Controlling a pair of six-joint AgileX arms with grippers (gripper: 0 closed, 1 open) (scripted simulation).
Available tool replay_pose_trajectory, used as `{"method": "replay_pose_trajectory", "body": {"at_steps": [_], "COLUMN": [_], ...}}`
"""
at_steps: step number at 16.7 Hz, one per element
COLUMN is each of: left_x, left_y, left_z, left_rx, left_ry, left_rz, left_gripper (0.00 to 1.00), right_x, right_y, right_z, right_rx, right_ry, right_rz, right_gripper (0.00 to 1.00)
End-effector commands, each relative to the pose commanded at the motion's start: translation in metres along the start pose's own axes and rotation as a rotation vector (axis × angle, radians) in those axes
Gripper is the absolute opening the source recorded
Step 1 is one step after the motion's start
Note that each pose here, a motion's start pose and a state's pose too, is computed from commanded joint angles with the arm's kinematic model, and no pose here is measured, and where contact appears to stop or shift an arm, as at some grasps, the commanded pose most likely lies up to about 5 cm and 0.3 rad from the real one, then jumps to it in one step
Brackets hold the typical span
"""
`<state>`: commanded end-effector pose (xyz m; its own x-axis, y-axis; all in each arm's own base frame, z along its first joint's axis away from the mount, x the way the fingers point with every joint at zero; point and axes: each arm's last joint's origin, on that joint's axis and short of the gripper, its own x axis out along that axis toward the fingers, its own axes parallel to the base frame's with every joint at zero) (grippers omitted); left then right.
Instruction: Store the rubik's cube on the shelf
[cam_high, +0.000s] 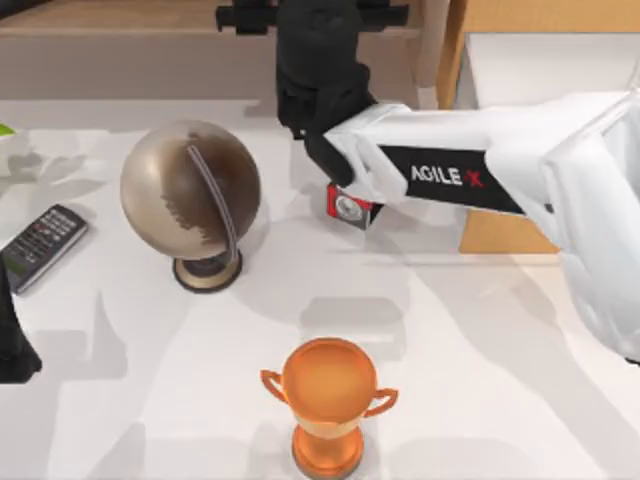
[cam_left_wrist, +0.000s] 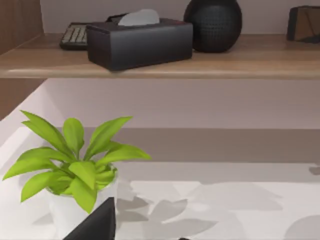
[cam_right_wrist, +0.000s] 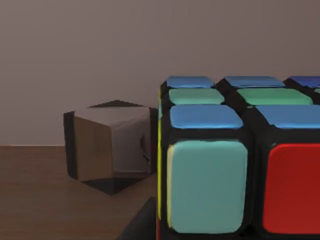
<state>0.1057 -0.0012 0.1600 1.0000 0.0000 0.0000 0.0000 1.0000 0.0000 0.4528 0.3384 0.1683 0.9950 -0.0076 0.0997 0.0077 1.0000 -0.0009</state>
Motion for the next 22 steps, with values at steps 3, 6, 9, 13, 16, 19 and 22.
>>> {"method": "replay_pose_trajectory", "body": {"at_steps": [3,6,9,13,16,19,22], "left_x": [0.000,0.000,0.000,0.000,0.000,0.000,0.000], "left_y": [0.000,0.000,0.000,0.000,0.000,0.000,0.000], "left_z": [0.000,0.000,0.000,0.000,0.000,0.000,0.000], "left_rx": [0.000,0.000,0.000,0.000,0.000,0.000,0.000], "left_ry": [0.000,0.000,0.000,0.000,0.000,0.000,0.000], "left_rz": [0.000,0.000,0.000,0.000,0.000,0.000,0.000], "left_gripper": [1.00,1.00,1.00,1.00,1.00,1.00,1.00], "right_x": [0.000,0.000,0.000,-0.001,-0.008,-0.029,-0.062], "right_y": [0.000,0.000,0.000,0.002,0.003,0.002,-0.011], "right_z": [0.000,0.000,0.000,0.000,0.006,0.019,0.023], "right_rx": [0.000,0.000,0.000,0.001,-0.015,-0.088,-0.237], "right_ry": [0.000,0.000,0.000,0.000,-0.018,-0.082,-0.154], "right_rz": [0.000,0.000,0.000,0.004,0.018,0.058,0.096], "right_gripper": [0.90,1.00,1.00,1.00,1.00,1.00,1.00]}}
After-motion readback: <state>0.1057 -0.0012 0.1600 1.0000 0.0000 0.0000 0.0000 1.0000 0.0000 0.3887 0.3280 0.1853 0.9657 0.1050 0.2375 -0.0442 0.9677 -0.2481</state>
